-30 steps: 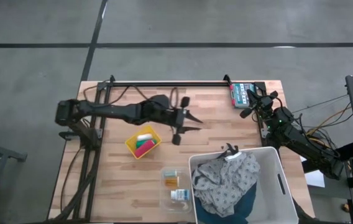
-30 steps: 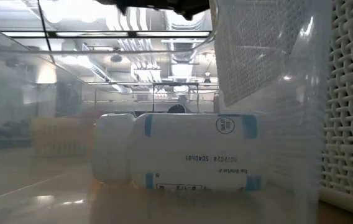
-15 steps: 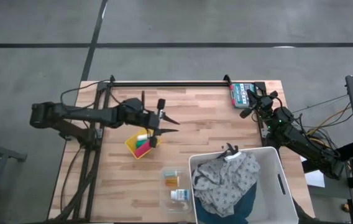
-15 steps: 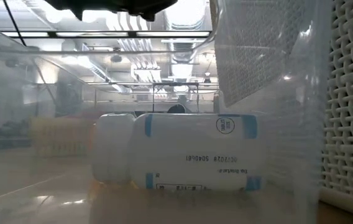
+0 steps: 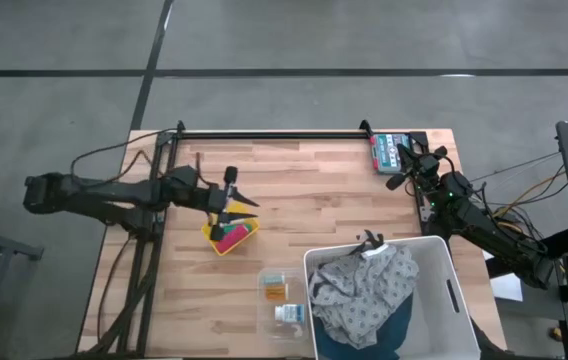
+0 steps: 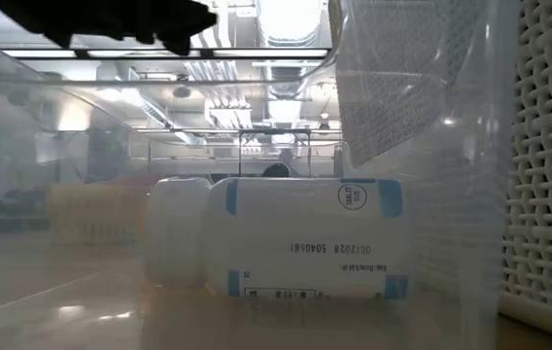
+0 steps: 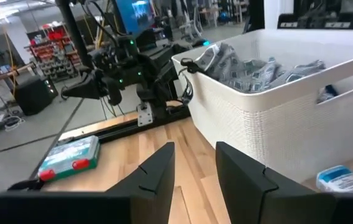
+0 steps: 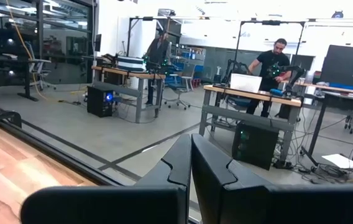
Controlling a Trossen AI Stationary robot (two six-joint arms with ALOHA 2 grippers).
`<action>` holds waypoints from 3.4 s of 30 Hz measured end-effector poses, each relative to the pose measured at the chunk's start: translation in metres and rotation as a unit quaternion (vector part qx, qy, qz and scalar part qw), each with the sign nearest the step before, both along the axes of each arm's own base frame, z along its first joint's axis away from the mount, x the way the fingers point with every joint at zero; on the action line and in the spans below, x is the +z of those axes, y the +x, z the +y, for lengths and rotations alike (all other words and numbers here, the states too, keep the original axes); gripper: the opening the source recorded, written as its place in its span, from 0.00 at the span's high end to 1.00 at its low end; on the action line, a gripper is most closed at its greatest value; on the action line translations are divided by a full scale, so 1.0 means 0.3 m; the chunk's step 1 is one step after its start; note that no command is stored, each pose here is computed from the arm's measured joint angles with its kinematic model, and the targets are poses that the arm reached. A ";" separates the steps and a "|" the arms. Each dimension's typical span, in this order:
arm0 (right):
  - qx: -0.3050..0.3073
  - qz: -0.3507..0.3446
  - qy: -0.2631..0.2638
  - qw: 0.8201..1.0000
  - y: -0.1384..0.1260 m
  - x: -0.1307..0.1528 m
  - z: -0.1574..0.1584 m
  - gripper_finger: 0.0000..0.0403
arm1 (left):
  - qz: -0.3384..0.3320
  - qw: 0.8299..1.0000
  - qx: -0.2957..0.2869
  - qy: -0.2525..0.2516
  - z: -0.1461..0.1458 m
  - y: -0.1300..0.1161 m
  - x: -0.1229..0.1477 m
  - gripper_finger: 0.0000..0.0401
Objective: Pick & Place Medicine items
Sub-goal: Return to Home Position
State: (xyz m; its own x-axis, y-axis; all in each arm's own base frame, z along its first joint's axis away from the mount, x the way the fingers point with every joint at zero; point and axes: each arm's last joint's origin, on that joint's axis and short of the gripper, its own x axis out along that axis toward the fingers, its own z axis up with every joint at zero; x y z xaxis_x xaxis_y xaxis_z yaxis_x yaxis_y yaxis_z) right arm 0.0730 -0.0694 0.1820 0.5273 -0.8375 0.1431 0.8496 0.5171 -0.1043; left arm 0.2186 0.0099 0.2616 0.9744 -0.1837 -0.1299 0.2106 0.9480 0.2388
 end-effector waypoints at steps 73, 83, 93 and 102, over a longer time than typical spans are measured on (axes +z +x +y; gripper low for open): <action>0.000 0.000 0.000 1.000 0.000 0.000 0.000 0.98 | -0.080 0.978 0.074 -0.179 -0.019 -0.405 -0.300 0.71; 0.000 0.000 0.000 1.000 0.000 0.000 0.000 0.98 | -0.063 0.978 0.086 -0.179 -0.017 -0.404 -0.312 0.71; 0.000 0.000 0.000 1.000 0.000 0.000 0.000 0.98 | -0.063 0.978 0.084 -0.178 -0.018 -0.404 -0.313 0.71; 0.000 0.000 0.000 1.000 0.000 0.000 0.000 0.98 | -0.063 0.978 0.084 -0.178 -0.018 -0.404 -0.313 0.71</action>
